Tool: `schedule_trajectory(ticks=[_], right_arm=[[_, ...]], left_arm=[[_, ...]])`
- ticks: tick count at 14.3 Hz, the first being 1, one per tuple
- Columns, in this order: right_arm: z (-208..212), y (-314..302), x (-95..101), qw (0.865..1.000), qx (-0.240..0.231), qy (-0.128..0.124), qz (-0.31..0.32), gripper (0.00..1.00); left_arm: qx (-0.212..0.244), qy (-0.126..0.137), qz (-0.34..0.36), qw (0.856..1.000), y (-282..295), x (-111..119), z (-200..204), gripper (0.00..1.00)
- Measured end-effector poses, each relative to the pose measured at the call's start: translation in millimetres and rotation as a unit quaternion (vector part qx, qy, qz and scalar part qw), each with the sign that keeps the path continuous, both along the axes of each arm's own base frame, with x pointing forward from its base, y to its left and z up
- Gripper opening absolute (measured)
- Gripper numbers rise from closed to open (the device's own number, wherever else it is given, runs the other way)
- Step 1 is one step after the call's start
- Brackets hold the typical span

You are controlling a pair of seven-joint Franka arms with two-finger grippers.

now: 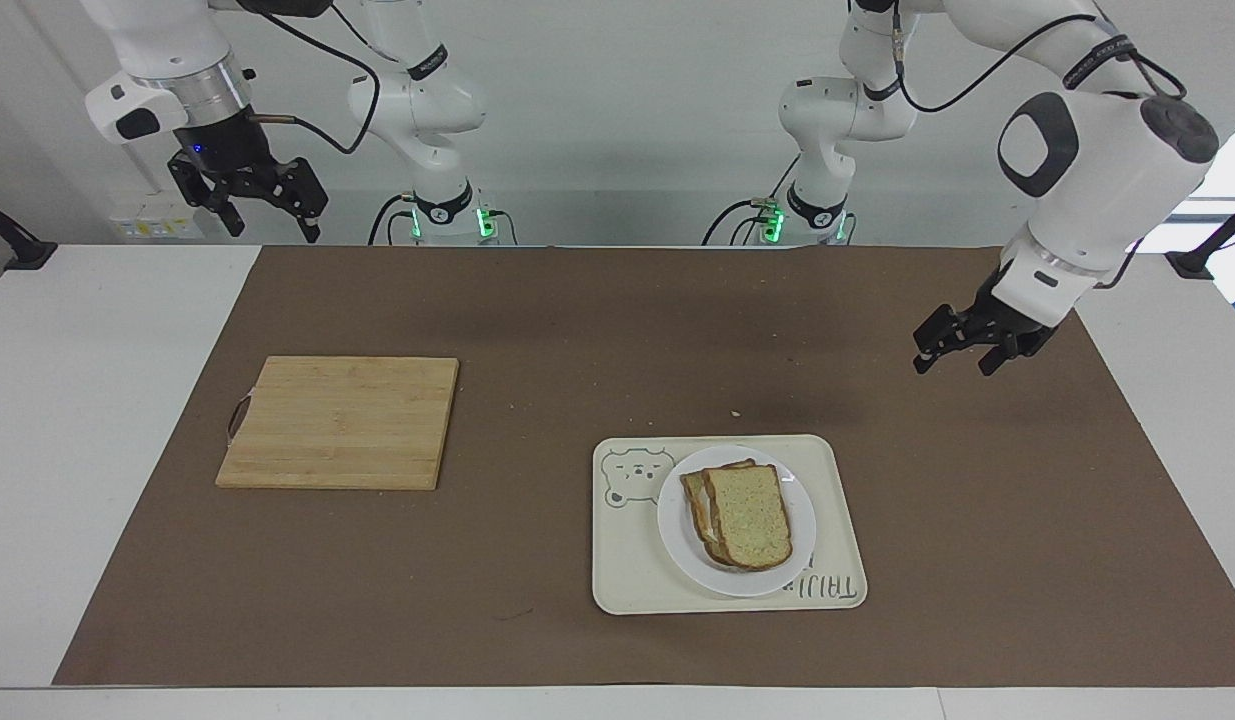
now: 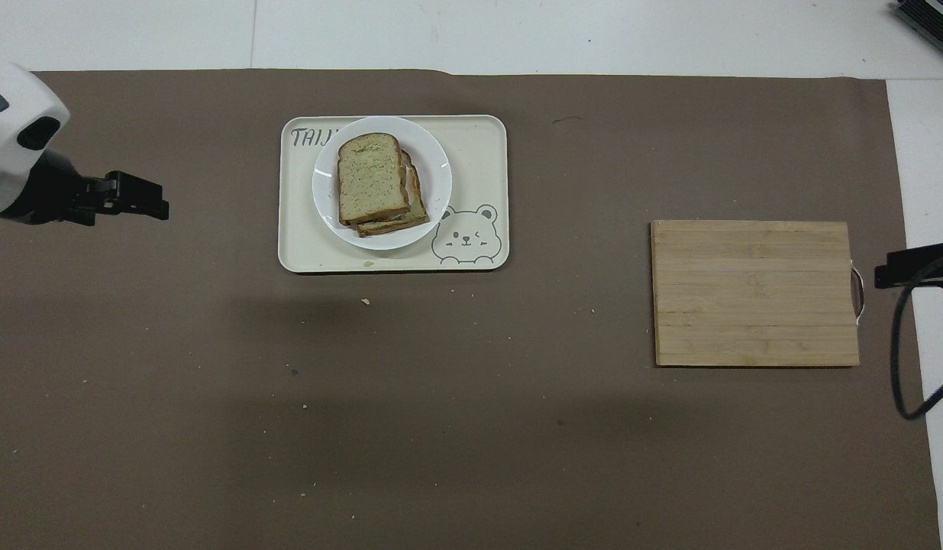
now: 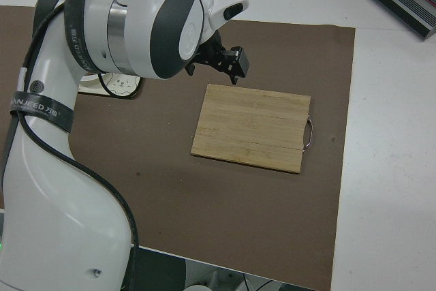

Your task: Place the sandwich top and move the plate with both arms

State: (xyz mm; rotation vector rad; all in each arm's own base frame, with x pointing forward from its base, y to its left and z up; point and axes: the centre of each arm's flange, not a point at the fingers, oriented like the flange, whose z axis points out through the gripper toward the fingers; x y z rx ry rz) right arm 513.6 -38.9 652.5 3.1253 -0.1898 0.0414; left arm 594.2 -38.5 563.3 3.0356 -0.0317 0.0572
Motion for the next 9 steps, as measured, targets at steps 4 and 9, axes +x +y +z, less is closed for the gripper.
schedule_trajectory(ticks=[4, 9], right_arm=[[0.0, 2.3, 0.2, 1.000, 0.000, 0.000, 0.002, 1.00], [0.0, 2.4, 0.2, 1.000, 0.000, 0.000, 0.002, 1.00]], left_arm=[[0.024, 0.007, -0.010, 1.000, 12.1, -37.7, 50.6, 1.00], [0.047, 0.015, -0.029, 0.998, 10.1, -50.8, 87.9, 1.00]])
